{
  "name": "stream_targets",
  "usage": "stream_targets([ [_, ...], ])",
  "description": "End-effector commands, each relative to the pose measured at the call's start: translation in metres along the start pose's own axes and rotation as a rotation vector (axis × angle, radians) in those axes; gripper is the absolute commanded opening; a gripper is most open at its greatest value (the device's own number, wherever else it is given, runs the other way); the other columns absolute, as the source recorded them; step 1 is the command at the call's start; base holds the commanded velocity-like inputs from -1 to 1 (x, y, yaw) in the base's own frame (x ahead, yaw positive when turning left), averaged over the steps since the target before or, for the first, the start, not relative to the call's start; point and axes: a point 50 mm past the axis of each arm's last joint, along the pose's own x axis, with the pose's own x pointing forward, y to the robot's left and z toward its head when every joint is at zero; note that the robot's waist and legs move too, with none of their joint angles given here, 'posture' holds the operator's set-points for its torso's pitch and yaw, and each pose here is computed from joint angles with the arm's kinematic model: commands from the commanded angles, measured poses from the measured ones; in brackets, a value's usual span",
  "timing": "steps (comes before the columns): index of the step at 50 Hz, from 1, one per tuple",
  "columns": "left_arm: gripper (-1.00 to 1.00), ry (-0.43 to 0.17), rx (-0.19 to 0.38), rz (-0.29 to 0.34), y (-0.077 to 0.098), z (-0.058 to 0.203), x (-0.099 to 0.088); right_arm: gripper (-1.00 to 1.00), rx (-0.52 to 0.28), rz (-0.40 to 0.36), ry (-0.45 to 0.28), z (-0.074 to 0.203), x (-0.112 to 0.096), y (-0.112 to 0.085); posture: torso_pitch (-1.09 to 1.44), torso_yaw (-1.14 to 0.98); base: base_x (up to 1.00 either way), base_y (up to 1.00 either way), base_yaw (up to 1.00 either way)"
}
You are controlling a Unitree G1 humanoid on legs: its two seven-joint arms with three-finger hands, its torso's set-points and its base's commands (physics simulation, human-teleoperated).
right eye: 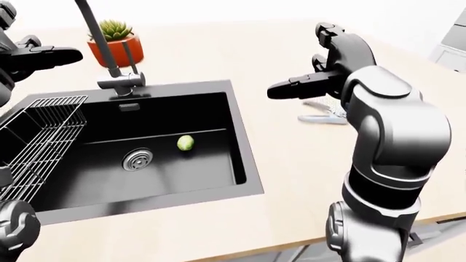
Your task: Turn the sink spout to the right.
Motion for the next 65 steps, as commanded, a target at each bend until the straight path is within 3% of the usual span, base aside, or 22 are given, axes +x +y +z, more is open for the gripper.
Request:
stream_targets([
  [1,1.0,-0.109,-0.007,0.0,0.001,0.026,-0.005,1.0,-0.014,-0.02,-0.087,0.017,-0.006,-0.003,-0.13,0.0,0.0,0.0,0.0],
  [30,1.0,-0.122,-0.004,0.009,0.003,0.026,-0.005,1.0,-0.018,-0.019,-0.089,0.019,-0.007,-0.002,-0.27,0.0,0.0,0.0,0.0],
  [43,1.0,-0.111,-0.003,0.033,0.007,0.021,0.005,1.0,-0.017,-0.021,-0.092,0.018,-0.009,-0.002,-0.27,0.0,0.0,0.0,0.0],
  [51,1.0,-0.105,0.015,0.031,-0.003,0.022,0.014,1.0,-0.016,-0.023,-0.091,0.018,-0.009,-0.004,-0.27,0.0,0.0,0.0,0.0],
  [65,1.0,-0.093,0.015,0.095,0.007,0.029,0.03,1.0,-0.017,-0.025,-0.093,0.021,-0.009,-0.004,-0.27,0.0,0.0,0.0,0.0],
])
